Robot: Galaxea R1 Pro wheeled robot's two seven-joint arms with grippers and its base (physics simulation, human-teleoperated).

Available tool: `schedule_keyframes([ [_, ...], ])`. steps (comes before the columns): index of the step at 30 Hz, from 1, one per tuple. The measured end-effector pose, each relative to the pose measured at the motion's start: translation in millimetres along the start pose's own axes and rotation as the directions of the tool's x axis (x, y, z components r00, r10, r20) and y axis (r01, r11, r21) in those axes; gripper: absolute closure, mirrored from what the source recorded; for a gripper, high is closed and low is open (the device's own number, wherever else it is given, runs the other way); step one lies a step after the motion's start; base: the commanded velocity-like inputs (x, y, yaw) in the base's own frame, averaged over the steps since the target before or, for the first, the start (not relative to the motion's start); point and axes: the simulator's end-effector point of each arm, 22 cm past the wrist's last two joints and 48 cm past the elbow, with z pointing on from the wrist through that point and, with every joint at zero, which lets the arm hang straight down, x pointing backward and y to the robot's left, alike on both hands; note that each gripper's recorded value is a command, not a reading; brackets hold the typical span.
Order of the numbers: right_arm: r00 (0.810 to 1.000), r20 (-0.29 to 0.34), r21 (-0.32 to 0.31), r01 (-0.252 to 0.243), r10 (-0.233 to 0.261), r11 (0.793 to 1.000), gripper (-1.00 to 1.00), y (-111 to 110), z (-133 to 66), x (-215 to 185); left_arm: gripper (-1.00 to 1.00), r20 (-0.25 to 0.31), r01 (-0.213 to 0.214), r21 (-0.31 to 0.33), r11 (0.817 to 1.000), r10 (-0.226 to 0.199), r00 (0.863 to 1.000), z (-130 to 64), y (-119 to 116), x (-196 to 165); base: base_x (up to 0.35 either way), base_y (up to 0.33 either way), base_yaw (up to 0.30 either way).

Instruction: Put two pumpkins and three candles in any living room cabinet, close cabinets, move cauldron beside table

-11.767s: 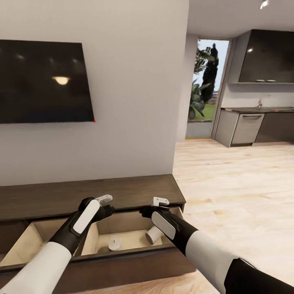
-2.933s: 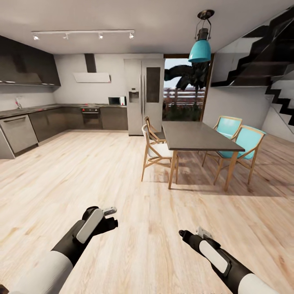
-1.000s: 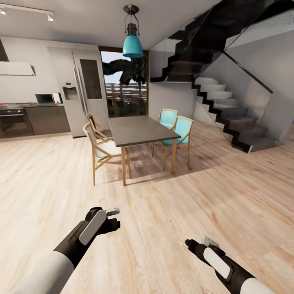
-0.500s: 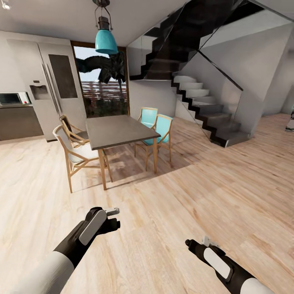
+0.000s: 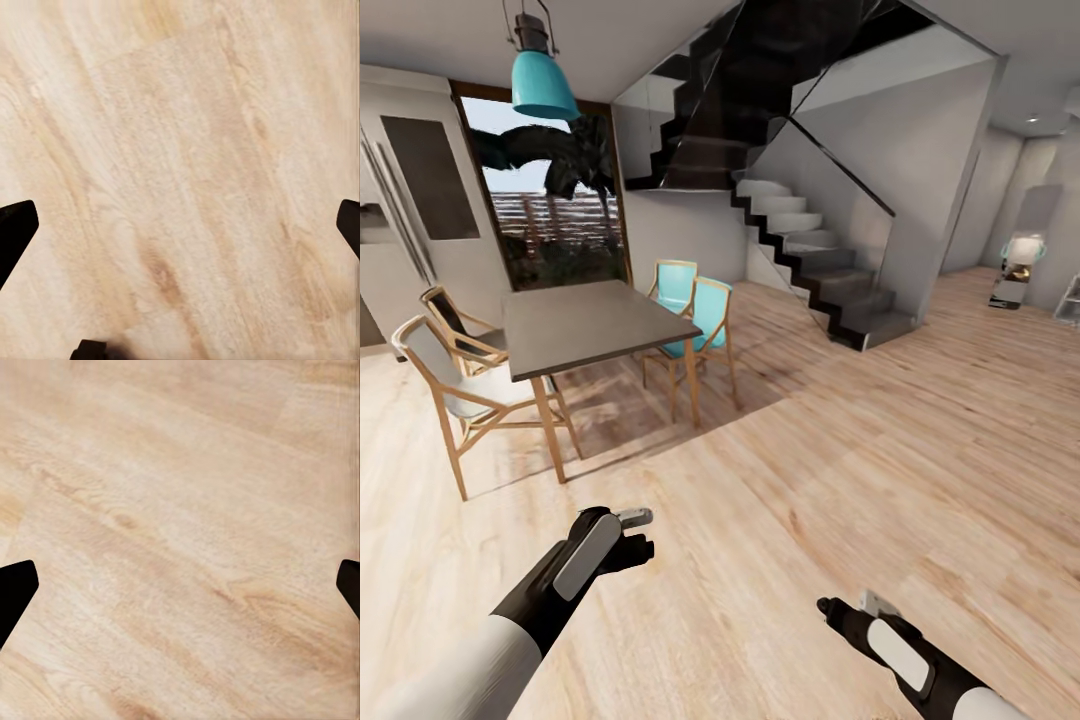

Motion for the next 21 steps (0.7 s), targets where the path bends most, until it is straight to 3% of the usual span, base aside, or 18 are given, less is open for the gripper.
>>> schedule_keyframes([
  [13, 1.0, -0.012, 0.008, -0.003, 0.003, 1.0, -1.0, -6.0, 4.1, 5.1, -1.0, -0.016, 0.003, 0.0, 1.0, -0.003, 1.0, 6.3, 0.4, 4.6, -0.001, -0.006, -0.233],
  [21, 1.0, -0.019, 0.012, -0.004, 0.004, 1.0, -1.0, -7.8, 6.5, 8.6, -1.0, -0.026, 0.002, -0.001, 1.0, -0.002, 1.0, 10.2, 0.5, 7.4, -0.134, 0.089, -0.233],
])
